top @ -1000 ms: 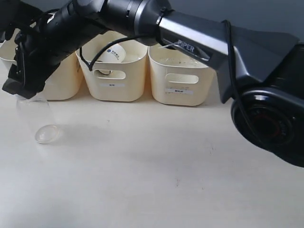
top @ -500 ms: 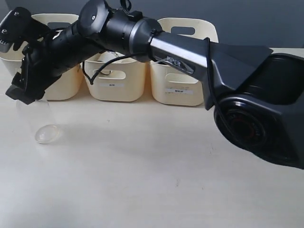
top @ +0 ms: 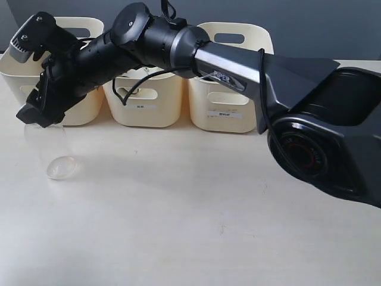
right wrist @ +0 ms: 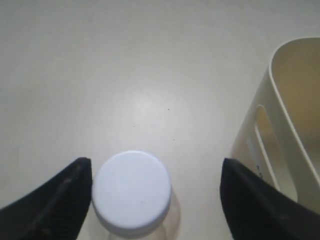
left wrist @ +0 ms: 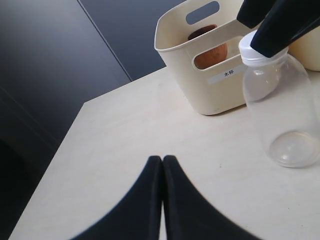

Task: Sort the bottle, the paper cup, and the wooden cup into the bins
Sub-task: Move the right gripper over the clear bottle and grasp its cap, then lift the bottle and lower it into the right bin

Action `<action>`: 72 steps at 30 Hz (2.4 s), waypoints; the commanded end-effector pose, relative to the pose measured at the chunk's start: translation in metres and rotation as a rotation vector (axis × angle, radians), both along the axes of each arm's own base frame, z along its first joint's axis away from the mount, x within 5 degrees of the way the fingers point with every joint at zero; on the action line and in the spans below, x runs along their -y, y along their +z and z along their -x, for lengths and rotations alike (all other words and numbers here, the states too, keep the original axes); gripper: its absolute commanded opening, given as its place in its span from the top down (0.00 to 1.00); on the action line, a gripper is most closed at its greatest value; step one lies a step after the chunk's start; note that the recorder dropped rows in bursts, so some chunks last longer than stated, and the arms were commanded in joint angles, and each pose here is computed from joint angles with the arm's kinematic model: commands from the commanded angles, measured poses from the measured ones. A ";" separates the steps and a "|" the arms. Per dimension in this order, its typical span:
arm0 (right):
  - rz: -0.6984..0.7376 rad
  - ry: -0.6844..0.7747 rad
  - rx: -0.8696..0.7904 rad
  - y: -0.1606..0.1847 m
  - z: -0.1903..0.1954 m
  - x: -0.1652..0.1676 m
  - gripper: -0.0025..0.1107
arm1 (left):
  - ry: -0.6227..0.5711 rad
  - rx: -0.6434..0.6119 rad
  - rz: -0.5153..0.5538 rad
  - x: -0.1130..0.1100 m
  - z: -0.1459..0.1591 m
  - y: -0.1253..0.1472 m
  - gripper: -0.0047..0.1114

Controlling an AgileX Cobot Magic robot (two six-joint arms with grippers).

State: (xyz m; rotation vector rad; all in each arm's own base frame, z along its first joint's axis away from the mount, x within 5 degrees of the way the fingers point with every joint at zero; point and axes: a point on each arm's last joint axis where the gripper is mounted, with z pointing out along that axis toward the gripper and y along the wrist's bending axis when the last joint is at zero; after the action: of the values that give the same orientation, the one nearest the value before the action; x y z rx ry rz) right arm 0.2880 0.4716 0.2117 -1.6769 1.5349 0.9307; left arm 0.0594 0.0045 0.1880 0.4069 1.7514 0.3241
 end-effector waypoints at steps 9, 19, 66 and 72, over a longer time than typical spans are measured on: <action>0.016 0.023 -0.035 -0.013 0.001 -0.001 0.38 | -0.006 0.003 0.006 0.000 0.000 0.000 0.96; 0.002 0.012 -0.029 -0.013 0.000 -0.003 0.80 | -0.006 0.003 0.006 0.000 0.000 0.000 0.96; 0.081 -0.666 0.204 0.163 -0.063 0.192 0.98 | -0.007 0.005 0.006 0.001 0.000 0.000 0.96; 0.046 -0.788 0.153 0.146 -0.075 0.229 0.98 | -0.006 0.003 0.006 0.000 0.000 0.000 0.96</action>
State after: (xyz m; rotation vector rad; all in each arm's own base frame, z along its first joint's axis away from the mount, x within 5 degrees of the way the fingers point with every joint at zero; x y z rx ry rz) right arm 0.3579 0.2592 0.3586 -1.0579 1.8762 0.3354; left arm 0.0594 0.0045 0.1880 0.4102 1.7508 0.3268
